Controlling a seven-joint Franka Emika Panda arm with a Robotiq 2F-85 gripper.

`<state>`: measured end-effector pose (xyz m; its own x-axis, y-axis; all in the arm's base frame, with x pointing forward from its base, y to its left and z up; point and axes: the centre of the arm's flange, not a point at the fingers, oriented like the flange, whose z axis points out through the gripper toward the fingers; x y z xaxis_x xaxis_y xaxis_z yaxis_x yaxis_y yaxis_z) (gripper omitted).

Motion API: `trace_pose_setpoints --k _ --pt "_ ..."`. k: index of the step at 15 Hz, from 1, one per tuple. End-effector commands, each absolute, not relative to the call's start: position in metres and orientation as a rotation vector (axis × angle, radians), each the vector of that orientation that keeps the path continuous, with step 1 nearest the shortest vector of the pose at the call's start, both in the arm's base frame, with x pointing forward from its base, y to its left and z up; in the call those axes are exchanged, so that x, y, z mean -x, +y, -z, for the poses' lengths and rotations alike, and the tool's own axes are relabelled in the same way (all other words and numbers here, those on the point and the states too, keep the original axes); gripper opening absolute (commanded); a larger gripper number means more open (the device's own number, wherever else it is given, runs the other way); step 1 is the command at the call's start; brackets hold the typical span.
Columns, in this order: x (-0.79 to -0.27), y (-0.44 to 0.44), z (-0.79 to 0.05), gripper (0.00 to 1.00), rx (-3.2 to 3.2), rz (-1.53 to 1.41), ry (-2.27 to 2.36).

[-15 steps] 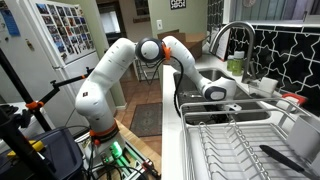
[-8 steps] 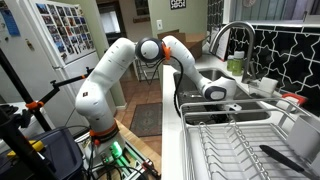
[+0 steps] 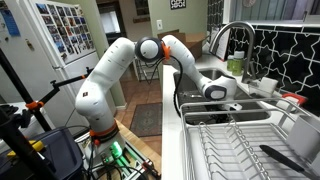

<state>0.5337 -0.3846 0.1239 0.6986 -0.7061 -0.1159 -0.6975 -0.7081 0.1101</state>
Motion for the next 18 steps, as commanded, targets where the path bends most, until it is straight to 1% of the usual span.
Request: trace_pose_setpoints --k 1,2,3,4,6,8,9,11,15,18 --pt "-0.527 -0.38 -0.134 0.65 -2.848 0.23 -1.214" --pt "-0.527 -0.38 -0.135 0.64 -2.851 0.228 -1.21" --pt "-0.527 -0.38 -0.136 0.59 -2.851 0.228 -1.21" --pt "-0.526 -0.38 -0.137 0.49 -2.852 0.23 -1.208" --pt "-0.526 -0.381 -0.138 0.32 -2.852 0.233 -1.207" --pt "-0.526 -0.38 -0.139 0.2 -2.855 0.243 -1.202" --pt "-0.525 -0.38 -0.14 0.12 -2.858 0.25 -1.2" --pt "-0.524 -0.377 -0.146 0.01 -2.864 0.273 -1.199" --pt "-0.511 -0.372 -0.175 0.01 -2.866 0.318 -1.193" --pt "-0.493 -0.366 -0.218 0.01 -2.84 0.285 -1.179"
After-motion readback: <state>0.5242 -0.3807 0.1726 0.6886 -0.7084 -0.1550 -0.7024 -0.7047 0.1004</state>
